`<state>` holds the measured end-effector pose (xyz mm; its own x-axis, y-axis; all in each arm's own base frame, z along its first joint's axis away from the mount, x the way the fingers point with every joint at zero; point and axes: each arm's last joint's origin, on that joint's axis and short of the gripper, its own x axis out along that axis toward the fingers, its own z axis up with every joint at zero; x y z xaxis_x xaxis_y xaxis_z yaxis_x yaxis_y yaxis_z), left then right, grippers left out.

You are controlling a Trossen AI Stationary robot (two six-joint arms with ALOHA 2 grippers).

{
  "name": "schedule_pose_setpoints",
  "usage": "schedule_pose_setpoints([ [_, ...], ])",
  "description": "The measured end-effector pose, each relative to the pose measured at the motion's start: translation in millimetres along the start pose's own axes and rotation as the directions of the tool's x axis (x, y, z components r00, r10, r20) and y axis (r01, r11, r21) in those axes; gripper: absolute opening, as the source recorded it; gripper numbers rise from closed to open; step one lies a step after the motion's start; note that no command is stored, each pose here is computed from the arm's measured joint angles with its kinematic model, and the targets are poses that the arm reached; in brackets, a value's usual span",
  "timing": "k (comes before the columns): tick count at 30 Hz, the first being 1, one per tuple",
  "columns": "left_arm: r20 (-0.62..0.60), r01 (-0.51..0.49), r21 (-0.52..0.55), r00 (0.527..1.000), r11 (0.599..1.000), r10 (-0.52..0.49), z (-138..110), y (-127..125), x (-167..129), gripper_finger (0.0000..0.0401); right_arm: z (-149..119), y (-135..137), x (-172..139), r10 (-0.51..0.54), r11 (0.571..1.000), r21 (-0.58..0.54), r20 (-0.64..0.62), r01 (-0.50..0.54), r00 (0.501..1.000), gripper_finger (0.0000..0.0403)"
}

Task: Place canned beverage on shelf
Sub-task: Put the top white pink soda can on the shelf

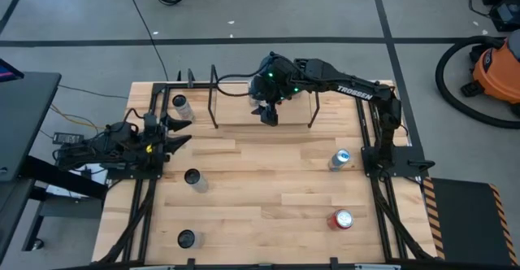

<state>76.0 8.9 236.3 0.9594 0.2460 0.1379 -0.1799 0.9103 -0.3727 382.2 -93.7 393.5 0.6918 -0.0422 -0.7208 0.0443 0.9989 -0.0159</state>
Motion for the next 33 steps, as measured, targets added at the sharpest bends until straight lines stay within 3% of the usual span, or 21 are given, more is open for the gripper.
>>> schedule_pose_setpoints([
  [7,-0.024,-0.011,0.009,1.000,1.000,0.011,17.0,-7.9,7.1,0.0309,1.8,10.8,-12.8,-0.036,0.999,-0.027,0.012,0.036,0.999,0.0270],
  [11,-0.106,-0.131,0.126,0.984,0.983,0.144,38.4,-14.2,12.3,0.0309,1.1,12.4,-15.0,-0.035,0.999,-0.040,0.007,0.035,0.999,0.0270],
  [15,-0.206,-0.318,0.271,0.903,0.908,0.378,55.7,-15.5,17.1,0.0309,-1.5,12.7,-15.1,-0.032,0.999,-0.039,-0.020,0.031,0.999,0.0270],
  [23,-0.284,-0.467,0.364,0.769,0.806,0.573,76.0,-11.7,32.0,0.0309,-4.6,13.2,-15.1,-0.027,0.999,-0.037,-0.051,0.025,0.998,0.0270],
  [25,-0.303,-0.512,0.388,0.714,0.766,0.631,74.1,-5.0,35.7,0.0309,-4.6,13.1,-15.0,-0.027,0.999,-0.037,-0.052,0.025,0.998,0.0270],
  [29,-0.366,-0.598,0.441,0.561,0.669,0.743,69.6,12.2,40.7,0.0309,-4.8,13.2,-15.0,-0.027,0.999,-0.037,-0.054,0.025,0.998,0.0270],
  [31,-0.403,-0.613,0.449,0.511,0.650,0.760,69.6,20.0,43.3,0.0309,-5.3,13.2,-14.9,-0.026,0.999,-0.035,-0.058,0.024,0.998,0.0270],
  [33,-0.442,-0.606,0.437,0.498,0.664,0.746,71.3,26.1,46.2,0.0309,-5.7,13.3,-15.0,-0.025,0.999,-0.034,-0.063,0.022,0.998,0.0270],
])
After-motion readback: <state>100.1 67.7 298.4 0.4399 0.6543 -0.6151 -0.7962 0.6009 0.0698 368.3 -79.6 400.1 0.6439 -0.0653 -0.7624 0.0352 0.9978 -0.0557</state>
